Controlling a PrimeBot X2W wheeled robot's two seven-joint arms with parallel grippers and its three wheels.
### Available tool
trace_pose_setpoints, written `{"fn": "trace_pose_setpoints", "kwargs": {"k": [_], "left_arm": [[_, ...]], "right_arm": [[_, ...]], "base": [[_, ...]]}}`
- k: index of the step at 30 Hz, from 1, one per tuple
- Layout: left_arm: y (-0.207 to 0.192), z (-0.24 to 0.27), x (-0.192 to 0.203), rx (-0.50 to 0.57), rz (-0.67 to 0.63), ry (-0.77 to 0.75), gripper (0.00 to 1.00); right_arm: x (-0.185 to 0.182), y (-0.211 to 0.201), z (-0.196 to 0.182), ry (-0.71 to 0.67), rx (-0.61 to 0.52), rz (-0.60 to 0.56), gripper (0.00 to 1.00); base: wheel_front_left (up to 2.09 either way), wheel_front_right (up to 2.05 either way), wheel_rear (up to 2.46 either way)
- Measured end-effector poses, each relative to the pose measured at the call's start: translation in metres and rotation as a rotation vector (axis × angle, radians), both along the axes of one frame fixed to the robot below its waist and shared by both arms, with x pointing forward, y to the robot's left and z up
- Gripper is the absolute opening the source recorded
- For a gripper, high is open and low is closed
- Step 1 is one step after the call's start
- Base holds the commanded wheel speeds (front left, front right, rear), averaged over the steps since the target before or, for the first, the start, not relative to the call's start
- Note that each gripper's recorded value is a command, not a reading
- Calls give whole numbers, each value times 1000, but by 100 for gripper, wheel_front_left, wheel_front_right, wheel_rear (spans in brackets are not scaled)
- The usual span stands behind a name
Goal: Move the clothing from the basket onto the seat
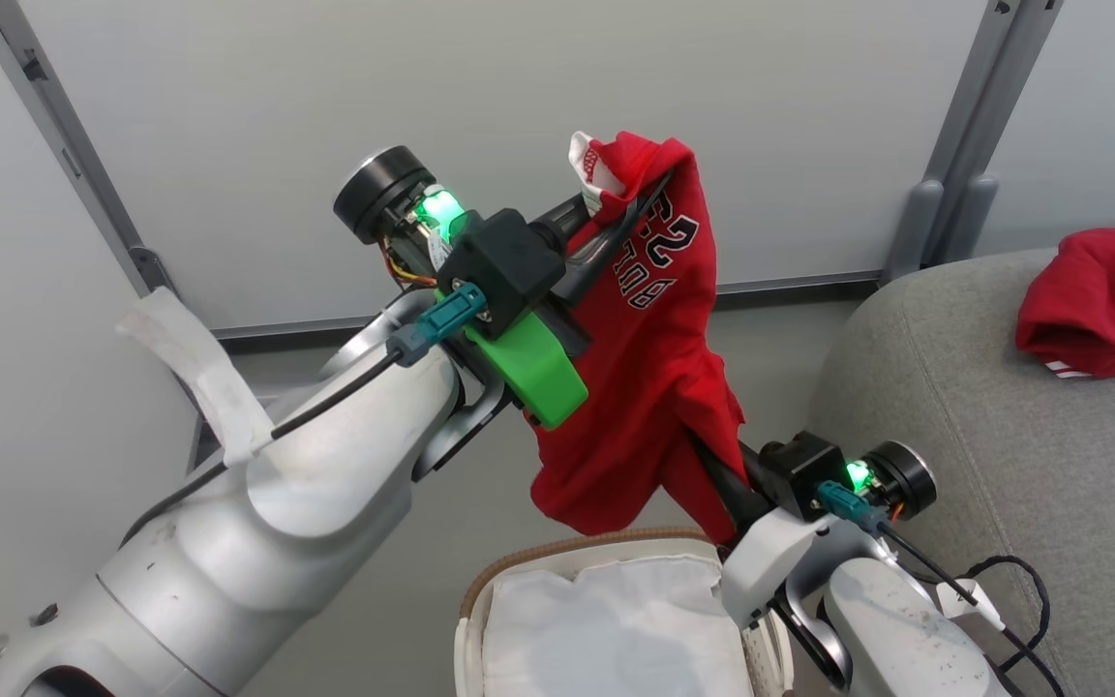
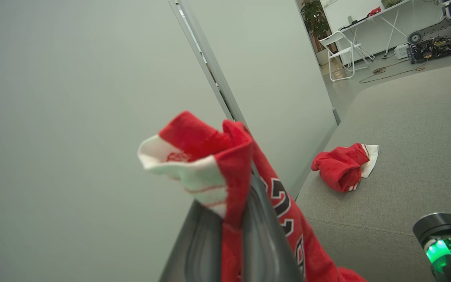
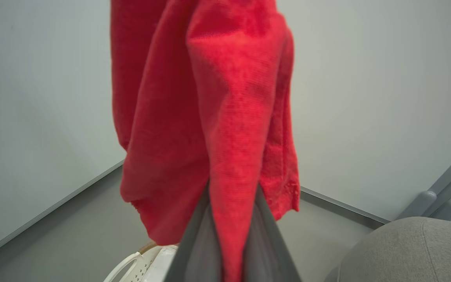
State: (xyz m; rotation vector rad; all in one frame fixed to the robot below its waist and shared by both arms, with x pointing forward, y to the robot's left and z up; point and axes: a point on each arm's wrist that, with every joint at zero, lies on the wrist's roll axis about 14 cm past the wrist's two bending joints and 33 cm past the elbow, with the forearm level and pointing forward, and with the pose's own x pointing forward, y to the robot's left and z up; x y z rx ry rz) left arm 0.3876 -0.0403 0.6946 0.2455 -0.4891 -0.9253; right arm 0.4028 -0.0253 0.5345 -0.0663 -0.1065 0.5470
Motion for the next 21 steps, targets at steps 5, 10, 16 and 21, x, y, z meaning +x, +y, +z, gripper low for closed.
{"fn": "trace_pose_setpoints", "kwargs": {"k": [5,10,16,21], "left_arm": [[3,-15,3,-2,10,47,0],[12,-32,11,-43,42,130,100],[19,-70,11,-80,78,251,100],[12,-111,-2,-135,83,389,100]], "right_arm": [[4,-10,6,-14,14,-32,0],[12,-27,19,-52,28,-85,0],[24,-57,42,-121,35,-177,0],[29,-86,56,-173,23,-263,0]], "base": [[0,0,0],[0,0,0],[0,0,0],[0,0,0]]}}
